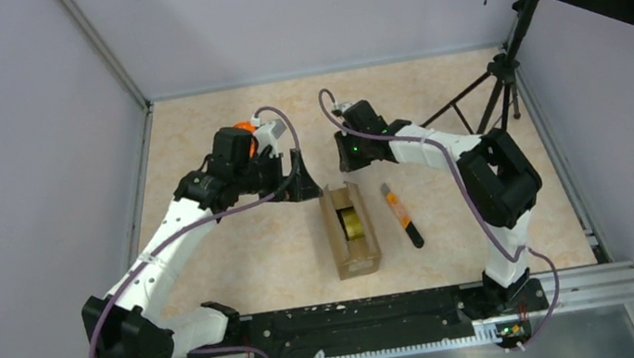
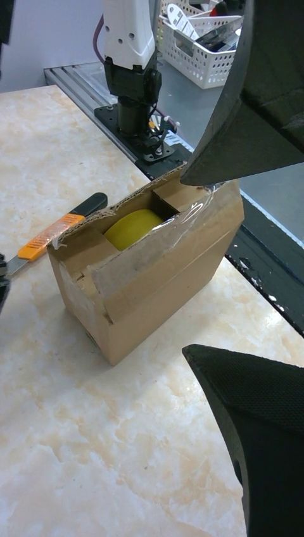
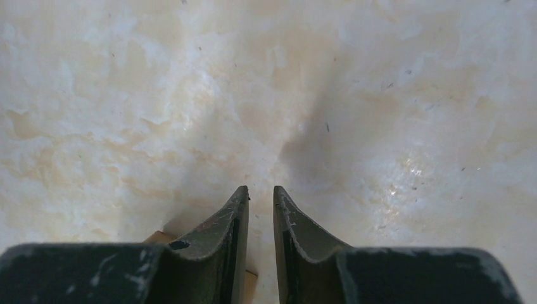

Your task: Unpack the express box

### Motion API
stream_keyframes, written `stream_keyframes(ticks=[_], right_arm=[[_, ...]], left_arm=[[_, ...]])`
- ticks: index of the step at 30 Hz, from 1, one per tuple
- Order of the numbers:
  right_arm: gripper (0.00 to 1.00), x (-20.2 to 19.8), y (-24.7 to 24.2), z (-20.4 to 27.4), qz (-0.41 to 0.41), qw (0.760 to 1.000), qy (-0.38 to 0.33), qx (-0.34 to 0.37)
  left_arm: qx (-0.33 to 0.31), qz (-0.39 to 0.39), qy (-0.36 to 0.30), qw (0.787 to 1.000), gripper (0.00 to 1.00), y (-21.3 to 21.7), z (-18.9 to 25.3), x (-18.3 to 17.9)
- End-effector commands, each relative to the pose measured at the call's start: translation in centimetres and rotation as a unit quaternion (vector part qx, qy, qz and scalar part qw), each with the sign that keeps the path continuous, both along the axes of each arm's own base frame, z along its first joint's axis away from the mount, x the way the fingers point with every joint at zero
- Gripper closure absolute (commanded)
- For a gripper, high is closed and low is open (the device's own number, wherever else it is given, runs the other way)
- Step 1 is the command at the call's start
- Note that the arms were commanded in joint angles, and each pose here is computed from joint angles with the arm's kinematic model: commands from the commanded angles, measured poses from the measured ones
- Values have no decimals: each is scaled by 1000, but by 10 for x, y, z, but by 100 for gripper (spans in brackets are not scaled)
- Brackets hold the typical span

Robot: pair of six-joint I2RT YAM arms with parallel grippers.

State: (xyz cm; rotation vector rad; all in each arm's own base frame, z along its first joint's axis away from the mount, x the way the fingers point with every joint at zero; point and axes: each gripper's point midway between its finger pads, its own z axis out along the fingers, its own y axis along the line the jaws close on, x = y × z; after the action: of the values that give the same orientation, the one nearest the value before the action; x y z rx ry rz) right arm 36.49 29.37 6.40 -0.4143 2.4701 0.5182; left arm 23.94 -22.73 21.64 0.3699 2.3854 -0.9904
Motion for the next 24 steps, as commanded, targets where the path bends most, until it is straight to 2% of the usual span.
stream_keyframes(ticks=[1,4,6,9,17,24], right_arm=[[77,23,7,48,-26,998,-48,13],[62,20,-4,67,-47,997,-54,2],[47,13,-13,80,-55,997,-58,-1],[36,-3,-29,91,-71,996,-56,-9],[32,-59,-49,122,-99,993,-69,6],[32,-102,-48,136,-93,993,-70,34]], left_arm=[[9,2,-13,1000,4,-10,1,0],[37,15,-9,999,7,-14,-9,-5],[53,20,-11,998,7,-18,-13,-8],[73,32,-11,997,7,-24,-19,-13],[112,38,3,993,6,-42,-40,-23],[176,94,-5,980,11,-24,-56,-14]])
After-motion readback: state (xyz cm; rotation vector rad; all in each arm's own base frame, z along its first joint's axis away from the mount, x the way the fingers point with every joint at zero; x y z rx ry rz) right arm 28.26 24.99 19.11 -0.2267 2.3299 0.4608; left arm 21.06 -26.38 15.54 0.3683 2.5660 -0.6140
